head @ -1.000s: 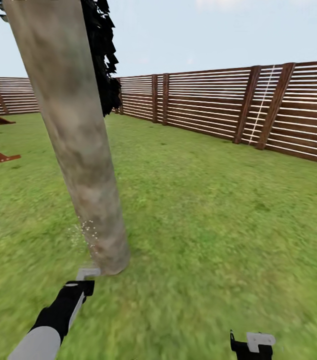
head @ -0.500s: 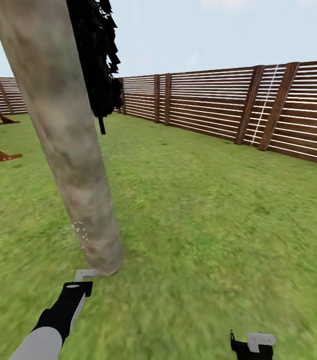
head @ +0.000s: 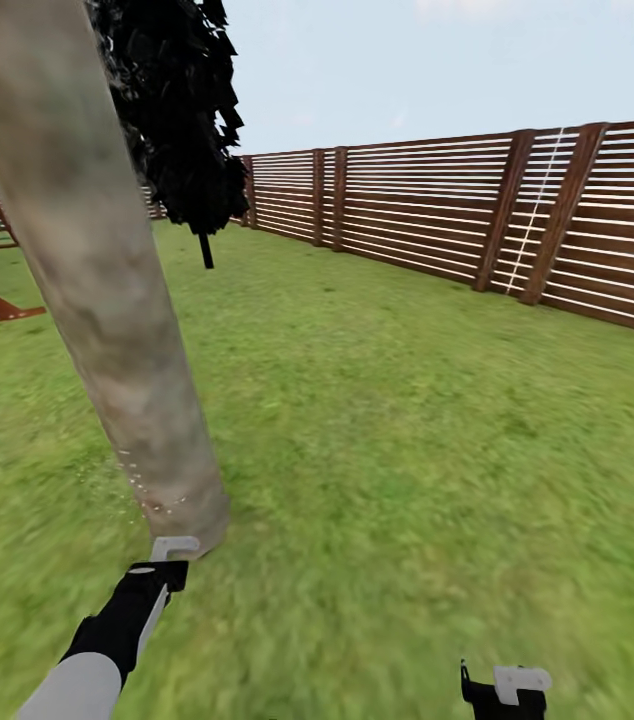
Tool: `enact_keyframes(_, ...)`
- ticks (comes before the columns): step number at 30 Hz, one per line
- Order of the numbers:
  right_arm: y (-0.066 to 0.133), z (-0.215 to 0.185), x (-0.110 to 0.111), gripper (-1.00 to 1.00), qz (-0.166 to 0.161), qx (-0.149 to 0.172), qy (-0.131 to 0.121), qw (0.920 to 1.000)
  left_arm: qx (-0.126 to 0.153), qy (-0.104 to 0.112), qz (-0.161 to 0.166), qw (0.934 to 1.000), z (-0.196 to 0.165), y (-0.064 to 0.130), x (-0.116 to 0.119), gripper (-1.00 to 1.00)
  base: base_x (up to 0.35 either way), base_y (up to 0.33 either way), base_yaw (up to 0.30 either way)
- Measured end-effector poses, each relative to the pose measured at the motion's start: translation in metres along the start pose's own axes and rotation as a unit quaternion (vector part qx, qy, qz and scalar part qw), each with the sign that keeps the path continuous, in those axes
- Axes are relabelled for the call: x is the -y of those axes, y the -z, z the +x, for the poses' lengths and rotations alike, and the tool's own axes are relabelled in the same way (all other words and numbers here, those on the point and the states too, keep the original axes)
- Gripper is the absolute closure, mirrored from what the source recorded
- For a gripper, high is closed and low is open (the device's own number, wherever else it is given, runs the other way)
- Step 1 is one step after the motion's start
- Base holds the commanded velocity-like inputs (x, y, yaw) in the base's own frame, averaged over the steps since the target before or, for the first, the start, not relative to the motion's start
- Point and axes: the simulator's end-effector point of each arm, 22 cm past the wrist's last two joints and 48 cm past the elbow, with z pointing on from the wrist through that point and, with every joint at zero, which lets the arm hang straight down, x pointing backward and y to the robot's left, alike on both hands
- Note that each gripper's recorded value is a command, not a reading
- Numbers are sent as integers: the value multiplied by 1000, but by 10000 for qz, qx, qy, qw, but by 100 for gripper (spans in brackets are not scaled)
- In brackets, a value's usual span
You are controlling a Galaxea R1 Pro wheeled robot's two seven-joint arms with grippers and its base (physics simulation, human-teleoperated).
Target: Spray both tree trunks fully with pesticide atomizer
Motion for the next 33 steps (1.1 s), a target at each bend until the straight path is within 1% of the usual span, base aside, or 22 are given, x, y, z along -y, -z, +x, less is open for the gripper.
enact_keyframes(3, 0, 0, -1, -100, -6, -1, -2, 10000, -15, -19, -379, 9993, 1, 1, -14, 100, -25, -58, 277)
enact_keyframes(4, 0, 0, -1, -100, -6, 0, -2, 10000, -32, -31, -381, 9993, 2, 1, -13, 100, -2, -4, 278)
enact_keyframes(6, 0, 0, -1, -100, -8, 1, -2, 10000, -58, -50, -340, 9994, 5, 1, -8, 100, -1, -1, 278)
enact_keyframes(8, 0, 0, -1, -100, -10, 1, -2, 10000, -64, -37, -340, 9994, 5, 1, -8, 100, 0, 0, 278)
enact_keyframes(10, 0, 0, -1, -100, -14, 1, -1, 10000, -13, 23, -361, 9993, 1, 2, -11, 100, 0, 0, 207)
enact_keyframes(12, 0, 0, -1, -100, -15, 0, -1, 10000, 7, 110, -313, 9994, 0, 2, -7, 100, 0, -32, 54)
enact_keyframes(14, 0, 0, -1, -100, -12, 1, 1, 10000, 19, 167, -218, 9996, -1, 3, 5, 100, 0, -206, 11)
enact_keyframes(15, 0, 0, 0, -100, -9, 0, 3, 10000, 24, 202, -125, 9997, -1, 5, 19, 100, 0, -259, 2)
enact_keyframes(18, 0, 0, 0, -100, -8, 0, 5, 10000, 33, 193, -108, 9997, -1, 5, 23, 100, 0, -267, 1)
enact_keyframes(20, 0, 0, 0, -100, -8, 1, 5, 10000, 105, 203, -117, 9997, -5, 6, 22, 100, 0, -270, 0)
enact_keyframes(23, 0, 0, 0, -100, -3, 5, 2, 10000, 132, 208, -123, 9996, -5, 6, 22, 100, 0, -270, 0)
enact_keyframes(25, 0, -1, -1, -100, -6, 13, -2, 10000, 162, 196, -112, 9996, -8, 6, 24, 100, 54, -271, 182)
enact_keyframes(29, 0, -1, -1, -100, -1, 14, -6, 10000, 233, 225, 3, 9995, -18, 10, 40, 100, 171, -234, 265)
enact_keyframes(33, 0, -1, -1, -100, -4, 15, -1, 10000, 281, 230, 5, 9993, -25, 10, 41, 100, 276, -157, 278)
